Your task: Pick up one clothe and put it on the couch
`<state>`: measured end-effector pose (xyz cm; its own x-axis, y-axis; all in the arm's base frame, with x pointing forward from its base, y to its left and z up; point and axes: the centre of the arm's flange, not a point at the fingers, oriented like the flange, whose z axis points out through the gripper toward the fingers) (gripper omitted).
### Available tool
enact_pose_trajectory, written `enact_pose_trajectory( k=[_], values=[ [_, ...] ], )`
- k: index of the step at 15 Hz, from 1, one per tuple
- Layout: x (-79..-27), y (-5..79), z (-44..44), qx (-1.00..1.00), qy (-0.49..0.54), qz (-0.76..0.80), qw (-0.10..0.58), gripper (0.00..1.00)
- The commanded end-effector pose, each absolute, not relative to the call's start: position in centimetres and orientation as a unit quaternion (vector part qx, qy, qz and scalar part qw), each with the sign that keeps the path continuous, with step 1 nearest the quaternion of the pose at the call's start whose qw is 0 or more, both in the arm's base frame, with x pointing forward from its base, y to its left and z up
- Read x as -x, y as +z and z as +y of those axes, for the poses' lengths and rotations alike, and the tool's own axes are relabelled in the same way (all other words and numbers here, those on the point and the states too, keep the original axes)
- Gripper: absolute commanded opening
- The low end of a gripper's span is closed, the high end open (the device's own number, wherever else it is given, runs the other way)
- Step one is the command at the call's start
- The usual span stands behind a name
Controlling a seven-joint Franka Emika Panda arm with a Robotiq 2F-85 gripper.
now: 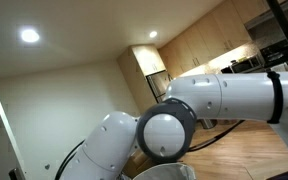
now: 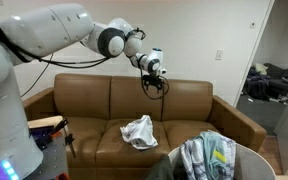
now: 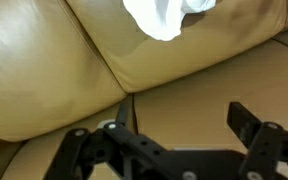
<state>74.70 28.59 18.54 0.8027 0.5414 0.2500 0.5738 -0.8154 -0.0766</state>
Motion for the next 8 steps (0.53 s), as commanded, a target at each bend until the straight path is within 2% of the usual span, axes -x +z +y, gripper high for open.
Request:
enact_pose_trajectory(
  k=[1,8],
  values=[
    [-70.1,23.5,23.1,0.951,-0.114,-0.273,0.086,1.0],
    [-68.2,27.6,13.8,0.965,-0.097,-0.216,0.116,1.0]
  ],
)
